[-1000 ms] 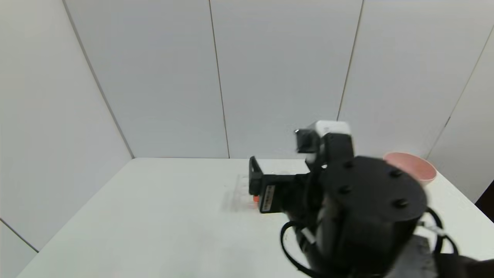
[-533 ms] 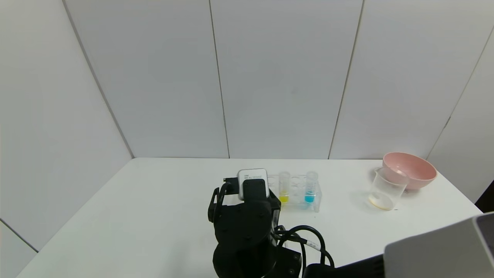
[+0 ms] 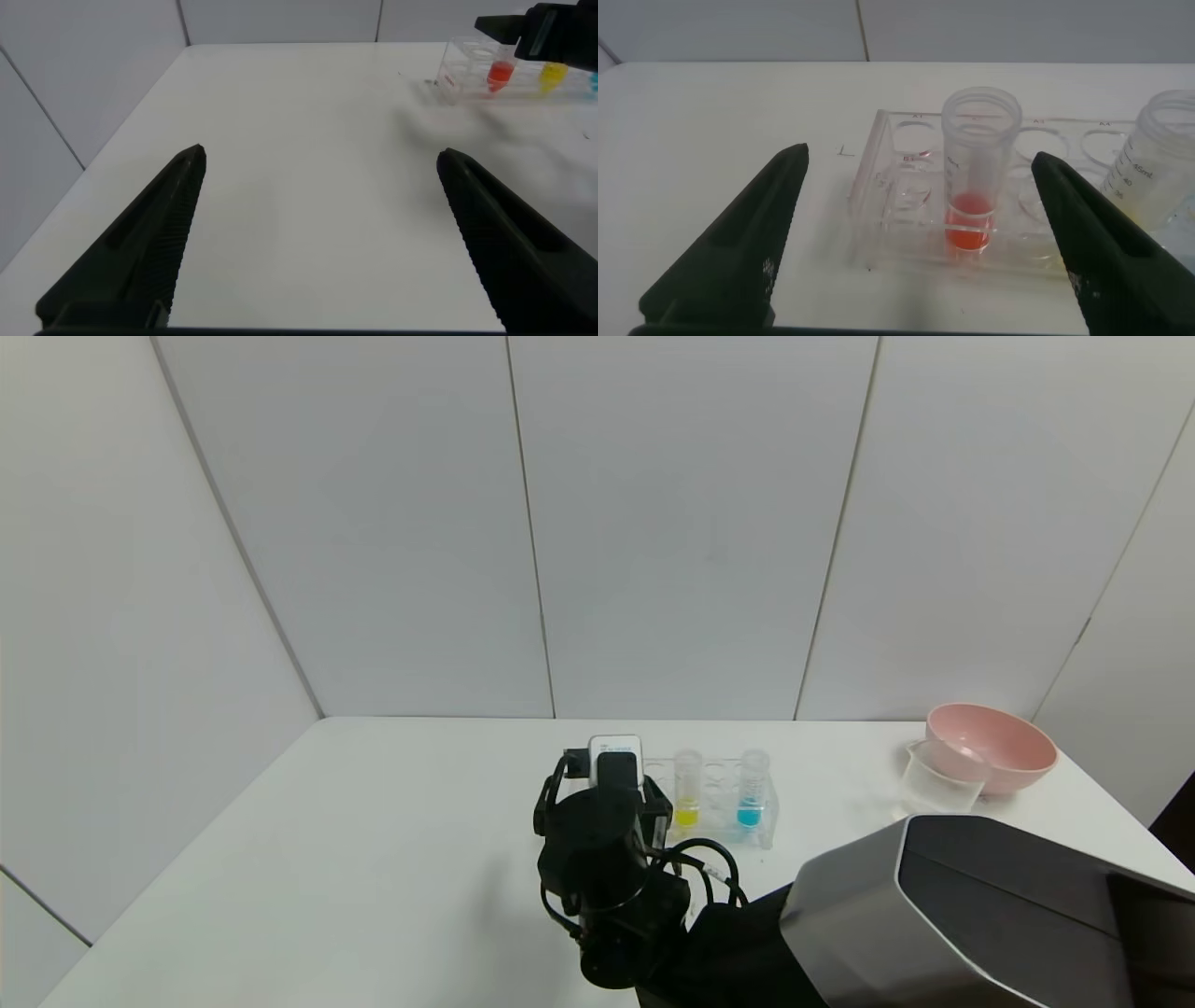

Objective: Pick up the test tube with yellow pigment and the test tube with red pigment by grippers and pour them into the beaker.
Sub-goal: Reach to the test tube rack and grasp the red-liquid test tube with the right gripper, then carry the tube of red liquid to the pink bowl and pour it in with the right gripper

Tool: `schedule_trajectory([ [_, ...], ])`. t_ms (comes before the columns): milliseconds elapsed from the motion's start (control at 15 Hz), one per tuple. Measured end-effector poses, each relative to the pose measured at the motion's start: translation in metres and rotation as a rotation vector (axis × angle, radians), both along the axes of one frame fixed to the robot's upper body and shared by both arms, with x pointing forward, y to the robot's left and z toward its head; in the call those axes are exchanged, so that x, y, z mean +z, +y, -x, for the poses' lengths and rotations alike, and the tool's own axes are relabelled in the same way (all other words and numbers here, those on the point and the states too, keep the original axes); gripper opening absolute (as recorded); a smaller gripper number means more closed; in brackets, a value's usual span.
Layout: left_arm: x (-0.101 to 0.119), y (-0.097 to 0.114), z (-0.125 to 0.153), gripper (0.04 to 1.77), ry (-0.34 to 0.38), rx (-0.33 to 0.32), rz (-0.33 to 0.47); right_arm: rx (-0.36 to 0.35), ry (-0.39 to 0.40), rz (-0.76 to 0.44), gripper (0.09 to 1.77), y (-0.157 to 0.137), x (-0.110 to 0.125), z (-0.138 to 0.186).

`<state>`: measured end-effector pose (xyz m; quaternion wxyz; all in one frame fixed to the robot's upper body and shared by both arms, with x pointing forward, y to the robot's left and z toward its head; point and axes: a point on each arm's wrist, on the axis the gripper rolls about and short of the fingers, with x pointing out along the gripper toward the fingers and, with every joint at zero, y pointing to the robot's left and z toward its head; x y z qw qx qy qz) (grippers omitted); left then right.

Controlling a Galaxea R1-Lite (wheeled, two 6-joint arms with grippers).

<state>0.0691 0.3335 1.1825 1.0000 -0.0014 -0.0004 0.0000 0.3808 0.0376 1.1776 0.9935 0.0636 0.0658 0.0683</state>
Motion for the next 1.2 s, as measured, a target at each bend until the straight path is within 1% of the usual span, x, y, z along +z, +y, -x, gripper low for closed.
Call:
schedule_trajectory([
  [200, 0.0, 0.0, 0.0, 1.76, 0.0, 0.0, 0.0, -0.03, 0.011, 0.017, 1.71, -0.006, -0.009, -0.022],
  [467, 0.0, 0.0, 0.0, 1.76, 0.0, 0.0, 0.0, -0.014, 0.017, 0.013, 1.71, -0.011, -0.014, -0.036],
  [533, 0.0, 0.0, 0.0, 1.76, 0.0, 0.0, 0.0, -0.008, 0.018, 0.011, 1.6, -0.011, -0.015, -0.037],
  [600, 0.0, 0.0, 0.0, 1.76, 0.0, 0.0, 0.0, -0.009, 0.018, 0.015, 1.41, -0.011, -0.016, -0.039],
  [733, 0.0, 0.0, 0.0, 1.76, 0.0, 0.0, 0.0, -0.012, 0.019, 0.021, 1.12, -0.011, -0.017, -0.041],
  [800, 0.0, 0.0, 0.0, 1.76, 0.0, 0.0, 0.0, -0.013, 0.02, 0.021, 0.99, -0.012, -0.018, -0.042],
  [933, 0.0, 0.0, 0.0, 1.76, 0.0, 0.0, 0.0, -0.017, 0.022, 0.023, 0.8, -0.013, -0.02, -0.044],
  [1000, 0.0, 0.0, 0.0, 1.76, 0.0, 0.0, 0.0, -0.019, 0.023, 0.024, 0.59, -0.013, -0.021, -0.045],
  [1067, 0.0, 0.0, 0.0, 1.76, 0.0, 0.0, 0.0, -0.021, 0.024, 0.026, 0.56, -0.014, -0.021, -0.045],
  [1200, 0.0, 0.0, 0.0, 1.76, 0.0, 0.0, 0.0, -0.02, 0.025, 0.027, 0.56, -0.013, -0.022, -0.045],
])
